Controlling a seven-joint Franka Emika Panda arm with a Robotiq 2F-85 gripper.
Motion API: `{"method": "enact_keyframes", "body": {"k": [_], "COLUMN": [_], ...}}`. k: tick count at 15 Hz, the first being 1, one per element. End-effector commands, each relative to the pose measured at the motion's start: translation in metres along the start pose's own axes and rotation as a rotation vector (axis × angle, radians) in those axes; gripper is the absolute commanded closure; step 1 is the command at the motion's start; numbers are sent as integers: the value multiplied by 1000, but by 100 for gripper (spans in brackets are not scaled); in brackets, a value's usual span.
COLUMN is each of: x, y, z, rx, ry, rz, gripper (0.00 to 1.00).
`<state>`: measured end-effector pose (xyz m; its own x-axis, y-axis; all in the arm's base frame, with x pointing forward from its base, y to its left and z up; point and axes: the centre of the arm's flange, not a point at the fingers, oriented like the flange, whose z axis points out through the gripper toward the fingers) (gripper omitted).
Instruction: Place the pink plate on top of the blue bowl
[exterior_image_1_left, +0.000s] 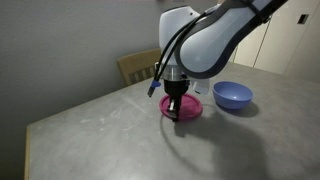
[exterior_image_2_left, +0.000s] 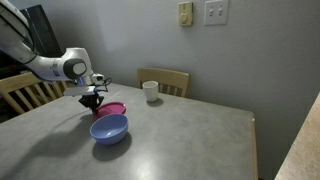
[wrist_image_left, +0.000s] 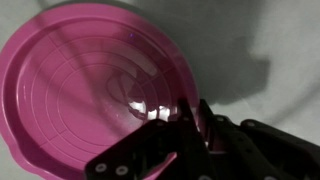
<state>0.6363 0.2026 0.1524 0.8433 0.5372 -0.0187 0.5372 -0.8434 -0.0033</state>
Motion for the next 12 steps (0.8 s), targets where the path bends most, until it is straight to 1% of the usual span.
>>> {"method": "enact_keyframes", "body": {"k": [1,4,9,12], "x": [-10,-2,11,14], "y": [-9,-17,-32,-37], "z": [-20,-44,-95,-118], "rx": [-24,-70,-151,-182], "ry": [-45,-106,-234,-294], "rz": [22,44,48,50], "gripper": [97,97,97,97]}}
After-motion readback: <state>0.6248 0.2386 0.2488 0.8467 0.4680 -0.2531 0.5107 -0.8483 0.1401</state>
